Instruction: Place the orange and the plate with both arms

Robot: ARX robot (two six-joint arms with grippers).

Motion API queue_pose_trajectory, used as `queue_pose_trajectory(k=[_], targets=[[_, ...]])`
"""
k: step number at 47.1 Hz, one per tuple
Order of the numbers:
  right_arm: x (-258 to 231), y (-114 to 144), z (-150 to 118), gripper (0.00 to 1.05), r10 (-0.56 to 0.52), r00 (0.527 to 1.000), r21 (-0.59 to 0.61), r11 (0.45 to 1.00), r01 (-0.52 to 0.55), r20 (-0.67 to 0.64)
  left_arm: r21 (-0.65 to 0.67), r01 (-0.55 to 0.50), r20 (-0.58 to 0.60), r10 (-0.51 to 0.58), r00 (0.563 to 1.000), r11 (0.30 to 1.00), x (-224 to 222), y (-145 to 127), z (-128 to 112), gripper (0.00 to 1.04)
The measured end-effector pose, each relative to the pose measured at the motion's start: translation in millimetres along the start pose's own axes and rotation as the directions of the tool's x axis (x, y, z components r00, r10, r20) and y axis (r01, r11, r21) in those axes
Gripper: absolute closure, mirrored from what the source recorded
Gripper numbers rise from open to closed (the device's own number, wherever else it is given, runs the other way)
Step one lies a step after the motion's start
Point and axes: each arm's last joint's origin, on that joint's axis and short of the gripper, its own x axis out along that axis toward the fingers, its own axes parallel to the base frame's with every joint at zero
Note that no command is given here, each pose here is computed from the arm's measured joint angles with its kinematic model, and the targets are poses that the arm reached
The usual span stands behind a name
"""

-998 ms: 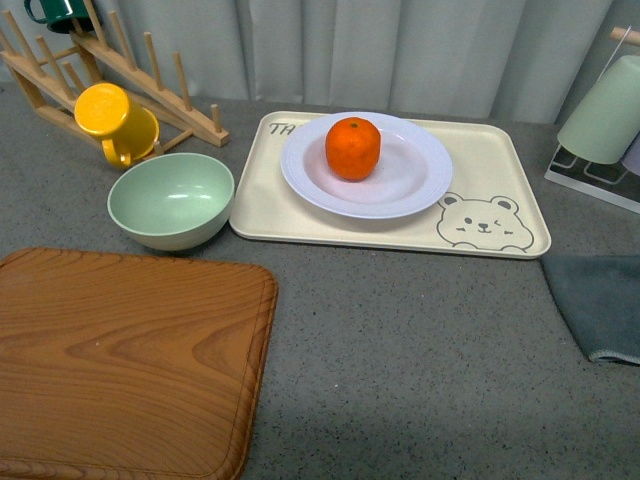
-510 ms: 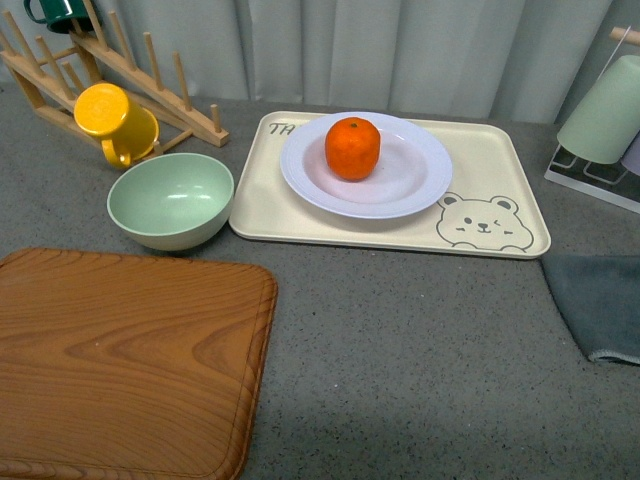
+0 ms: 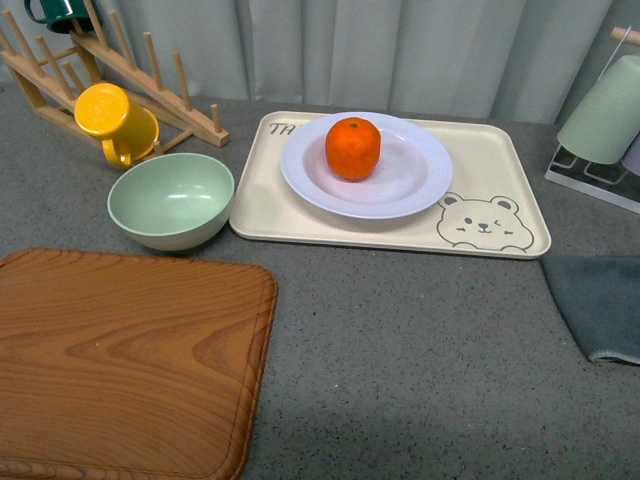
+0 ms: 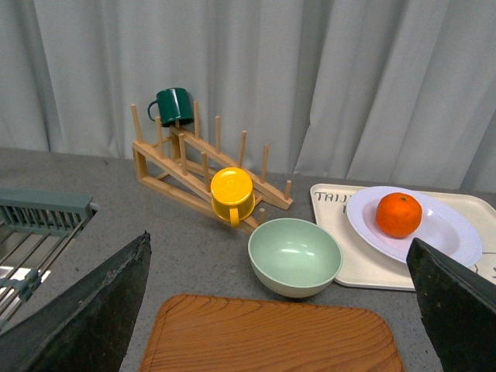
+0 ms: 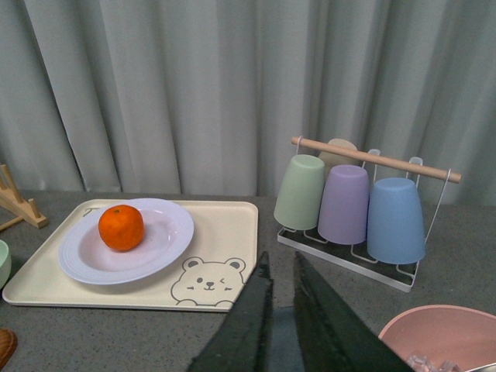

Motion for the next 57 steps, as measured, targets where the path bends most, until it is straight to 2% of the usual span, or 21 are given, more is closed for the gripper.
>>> queue_pose_trajectory(k=[8, 13, 22, 24, 28, 57], targets=[[0.0, 0.0, 0.1, 0.65, 0.0, 1.0, 0.0, 1.0, 0.0, 0.001, 0.0, 0.0, 0.0, 0.0, 1.0, 1.0, 0.0, 0.0, 0.0, 0.06], [0.0, 0.0, 0.1, 0.41, 0.0, 1.0, 0.0, 1.0, 0.0, 0.001, 0.0, 0.0, 0.0, 0.0, 1.0, 1.0, 0.0, 0.0, 0.0, 0.06], [0.0, 0.0, 0.1, 0.11, 0.0, 1.0, 0.0, 1.0, 0.0, 0.001, 0.0, 0.0, 0.0, 0.0, 1.0, 1.0, 0.0, 0.0, 0.0, 0.06], [0.0, 0.0, 0.1, 0.07, 0.0, 1.0, 0.001, 1.0, 0.0, 0.001, 0.0, 0.0, 0.0, 0.0, 1.0, 1.0, 0.0, 0.0, 0.0, 0.06], [0.0, 0.0, 0.1, 0.1, 0.0, 1.0, 0.0, 1.0, 0.0, 0.001, 0.0, 0.0, 0.0, 0.0, 1.0, 1.0, 0.0, 0.0, 0.0, 0.06], [0.0, 0.0, 0.1, 0.09, 0.0, 1.0, 0.0, 1.0, 0.0, 0.001, 0.0, 0.0, 0.0, 0.0, 1.0, 1.0, 0.0, 0.0, 0.0, 0.06]])
